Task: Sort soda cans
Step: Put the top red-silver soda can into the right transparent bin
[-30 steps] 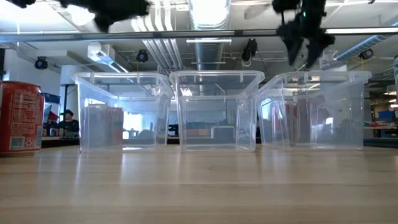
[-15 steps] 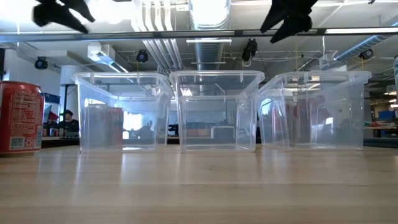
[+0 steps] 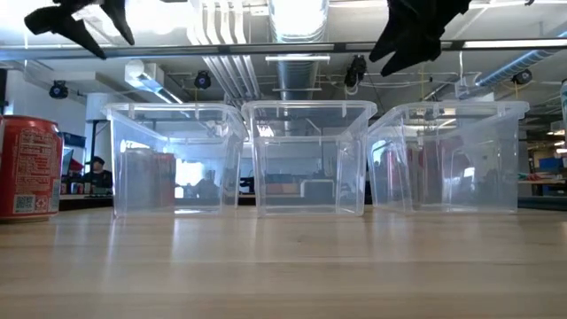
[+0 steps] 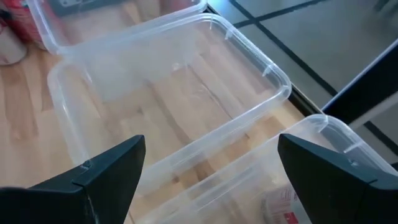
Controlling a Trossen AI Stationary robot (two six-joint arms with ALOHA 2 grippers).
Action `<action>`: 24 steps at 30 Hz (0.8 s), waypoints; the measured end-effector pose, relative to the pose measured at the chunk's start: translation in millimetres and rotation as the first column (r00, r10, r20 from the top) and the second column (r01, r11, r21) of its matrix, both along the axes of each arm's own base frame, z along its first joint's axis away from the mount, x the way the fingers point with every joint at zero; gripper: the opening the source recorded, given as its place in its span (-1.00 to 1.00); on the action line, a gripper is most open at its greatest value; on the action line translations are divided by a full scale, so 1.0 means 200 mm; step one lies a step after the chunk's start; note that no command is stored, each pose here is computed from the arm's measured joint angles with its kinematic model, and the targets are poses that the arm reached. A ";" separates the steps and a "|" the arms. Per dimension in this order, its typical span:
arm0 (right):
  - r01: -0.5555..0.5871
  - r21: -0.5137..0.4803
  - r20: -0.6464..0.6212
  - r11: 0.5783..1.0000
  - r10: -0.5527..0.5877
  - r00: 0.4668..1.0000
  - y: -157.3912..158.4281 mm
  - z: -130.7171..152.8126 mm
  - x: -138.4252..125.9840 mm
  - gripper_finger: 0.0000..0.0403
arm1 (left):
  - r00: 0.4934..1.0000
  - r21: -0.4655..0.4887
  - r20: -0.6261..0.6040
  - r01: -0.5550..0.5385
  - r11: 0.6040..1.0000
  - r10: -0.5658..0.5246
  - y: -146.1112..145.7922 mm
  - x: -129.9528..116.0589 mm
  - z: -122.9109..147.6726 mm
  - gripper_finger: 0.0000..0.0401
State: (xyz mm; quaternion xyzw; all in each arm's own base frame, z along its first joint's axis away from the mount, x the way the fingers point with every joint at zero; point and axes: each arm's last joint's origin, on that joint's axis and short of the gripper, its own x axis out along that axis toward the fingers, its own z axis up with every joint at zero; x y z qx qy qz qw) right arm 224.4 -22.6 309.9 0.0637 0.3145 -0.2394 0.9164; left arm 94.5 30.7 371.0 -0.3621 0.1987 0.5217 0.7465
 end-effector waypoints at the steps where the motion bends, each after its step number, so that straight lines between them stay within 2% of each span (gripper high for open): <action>1: -0.006 -0.003 -0.001 1.000 0.006 1.000 0.00 0.00 0.00 0.79 | 0.999 -0.026 -0.004 -0.035 0.999 0.034 0.02 0.01 0.00 0.40; 4: -0.013 -0.009 0.011 1.000 0.013 1.000 0.00 0.03 0.00 0.79 | 0.994 -0.124 -0.040 -0.101 0.987 0.097 0.11 0.03 -0.03 0.40; 7: -0.013 -0.010 0.021 1.000 0.014 1.000 0.00 0.05 0.00 0.79 | 0.986 -0.242 -0.077 -0.161 0.957 0.147 0.23 0.06 -0.07 0.40; 10: -0.026 -0.025 0.025 0.999 0.027 0.999 0.00 0.07 0.00 0.79 | 0.973 -0.307 -0.129 -0.224 0.925 0.193 0.37 0.08 -0.09 0.38; 16: -0.028 -0.012 -0.028 1.000 0.027 0.999 0.00 0.04 -0.01 0.79 | 0.961 -0.419 -0.211 -0.253 0.872 0.178 0.63 0.13 -0.15 0.37; 24: -0.028 -0.007 -0.074 1.000 0.027 0.997 0.00 -0.02 -0.02 0.79 | 0.924 -0.563 -0.296 -0.372 0.738 0.240 0.83 0.18 -0.30 0.37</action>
